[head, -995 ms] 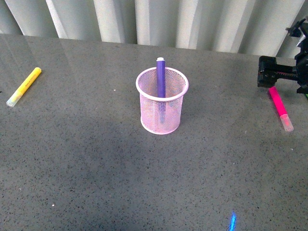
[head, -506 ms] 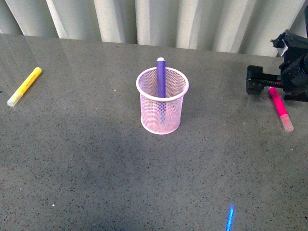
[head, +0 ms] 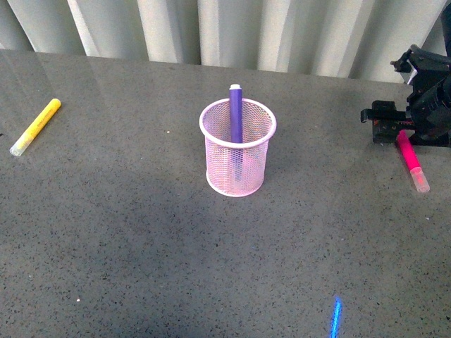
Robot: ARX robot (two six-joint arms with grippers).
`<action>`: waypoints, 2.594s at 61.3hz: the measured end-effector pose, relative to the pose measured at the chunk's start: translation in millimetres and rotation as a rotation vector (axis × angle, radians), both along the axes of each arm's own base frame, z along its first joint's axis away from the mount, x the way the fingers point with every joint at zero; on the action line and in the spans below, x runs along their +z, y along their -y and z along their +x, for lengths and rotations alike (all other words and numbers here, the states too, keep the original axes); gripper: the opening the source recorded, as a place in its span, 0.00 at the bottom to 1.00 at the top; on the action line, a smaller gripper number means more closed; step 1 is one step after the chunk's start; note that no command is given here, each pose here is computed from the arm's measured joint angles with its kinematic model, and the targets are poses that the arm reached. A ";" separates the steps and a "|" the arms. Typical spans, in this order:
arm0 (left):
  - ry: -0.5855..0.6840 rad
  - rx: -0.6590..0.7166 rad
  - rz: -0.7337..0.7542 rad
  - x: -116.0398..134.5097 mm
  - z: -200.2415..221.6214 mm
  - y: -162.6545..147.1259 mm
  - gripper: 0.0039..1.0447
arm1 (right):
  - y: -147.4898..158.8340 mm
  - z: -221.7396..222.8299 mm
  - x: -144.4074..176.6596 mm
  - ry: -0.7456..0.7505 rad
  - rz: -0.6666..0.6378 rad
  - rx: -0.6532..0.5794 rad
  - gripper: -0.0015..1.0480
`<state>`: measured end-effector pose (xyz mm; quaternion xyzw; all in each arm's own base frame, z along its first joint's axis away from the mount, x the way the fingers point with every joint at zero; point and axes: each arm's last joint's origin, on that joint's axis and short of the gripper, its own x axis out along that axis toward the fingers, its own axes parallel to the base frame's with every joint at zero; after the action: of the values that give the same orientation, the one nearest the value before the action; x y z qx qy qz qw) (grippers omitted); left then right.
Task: Insert purple and pink pens into pink cup
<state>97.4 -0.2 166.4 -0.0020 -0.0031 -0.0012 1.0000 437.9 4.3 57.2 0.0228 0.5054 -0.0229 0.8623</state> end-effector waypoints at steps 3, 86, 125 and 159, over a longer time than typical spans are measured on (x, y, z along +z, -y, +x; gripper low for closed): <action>0.000 0.000 0.000 0.0 0.0 0.0 0.94 | -2.2 -0.5 -0.1 -0.005 0.000 0.007 0.50; 0.000 0.000 0.000 0.0 0.0 0.0 0.94 | -122.3 -63.3 109.8 1.078 -0.092 0.511 0.11; 0.000 0.000 0.000 0.0 0.0 0.0 0.94 | -196.7 -98.8 77.0 1.143 0.138 0.578 0.11; 0.000 0.000 0.000 0.0 0.0 0.0 0.94 | -207.2 -99.7 48.5 1.075 0.194 0.588 0.11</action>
<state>97.4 -0.2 166.4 -0.0020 -0.0031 -0.0012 1.0000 338.2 211.5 105.7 -0.0306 -0.0147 0.2762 0.9605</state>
